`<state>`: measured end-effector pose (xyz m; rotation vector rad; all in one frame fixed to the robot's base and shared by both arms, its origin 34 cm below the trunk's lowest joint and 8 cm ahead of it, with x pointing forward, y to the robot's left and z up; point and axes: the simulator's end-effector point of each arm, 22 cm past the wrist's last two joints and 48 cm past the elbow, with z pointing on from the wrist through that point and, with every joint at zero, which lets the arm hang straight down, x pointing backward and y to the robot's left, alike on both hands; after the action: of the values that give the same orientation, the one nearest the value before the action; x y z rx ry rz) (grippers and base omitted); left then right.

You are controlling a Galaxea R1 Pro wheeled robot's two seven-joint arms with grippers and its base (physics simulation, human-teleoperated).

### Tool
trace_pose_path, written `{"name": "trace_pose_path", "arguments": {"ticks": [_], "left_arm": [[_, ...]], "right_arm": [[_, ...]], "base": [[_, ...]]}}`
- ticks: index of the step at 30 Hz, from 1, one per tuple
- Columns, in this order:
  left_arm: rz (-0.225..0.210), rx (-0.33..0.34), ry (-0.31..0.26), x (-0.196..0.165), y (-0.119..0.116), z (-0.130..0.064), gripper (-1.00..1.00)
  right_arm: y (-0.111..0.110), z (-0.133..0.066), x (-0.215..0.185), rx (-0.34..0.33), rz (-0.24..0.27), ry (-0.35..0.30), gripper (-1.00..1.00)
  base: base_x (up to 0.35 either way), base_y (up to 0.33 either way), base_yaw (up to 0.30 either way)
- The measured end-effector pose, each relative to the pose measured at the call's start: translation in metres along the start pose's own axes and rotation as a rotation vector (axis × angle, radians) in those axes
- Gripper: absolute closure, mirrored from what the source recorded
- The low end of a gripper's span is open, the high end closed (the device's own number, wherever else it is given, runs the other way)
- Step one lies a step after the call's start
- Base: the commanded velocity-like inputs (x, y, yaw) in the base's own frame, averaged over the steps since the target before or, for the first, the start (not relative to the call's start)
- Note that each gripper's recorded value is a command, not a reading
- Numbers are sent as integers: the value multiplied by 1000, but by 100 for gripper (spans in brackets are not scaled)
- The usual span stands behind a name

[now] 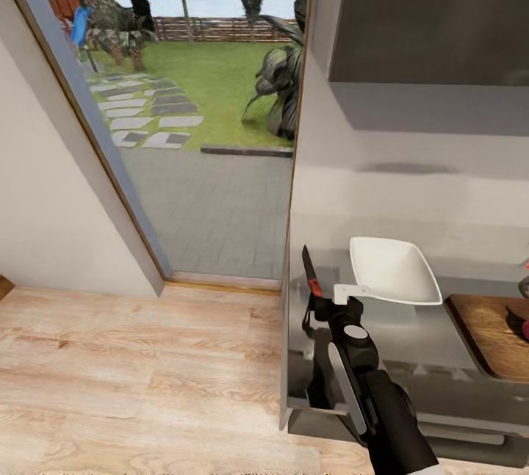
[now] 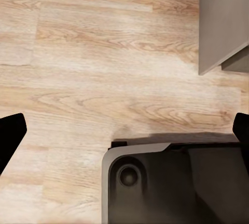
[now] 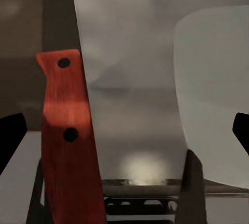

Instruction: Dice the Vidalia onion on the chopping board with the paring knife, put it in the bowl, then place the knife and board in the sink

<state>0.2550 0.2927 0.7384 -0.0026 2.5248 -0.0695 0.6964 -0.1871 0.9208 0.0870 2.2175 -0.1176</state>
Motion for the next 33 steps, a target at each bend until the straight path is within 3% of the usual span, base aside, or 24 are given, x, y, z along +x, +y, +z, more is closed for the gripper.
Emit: {"name": "trace_pose_path", "arguments": {"ticks": [9, 33], "left_arm": [[0, -1, 17, 5, 0, -1, -100], [-2, -2, 56, 18, 1, -3, -100]], "right_arm": [[0, 4, 7, 0, -2, 14, -100], [0, 11, 16, 0, 5, 27, -100]], "base": [[-43, 115, 0], [-1, 3, 0]]}}
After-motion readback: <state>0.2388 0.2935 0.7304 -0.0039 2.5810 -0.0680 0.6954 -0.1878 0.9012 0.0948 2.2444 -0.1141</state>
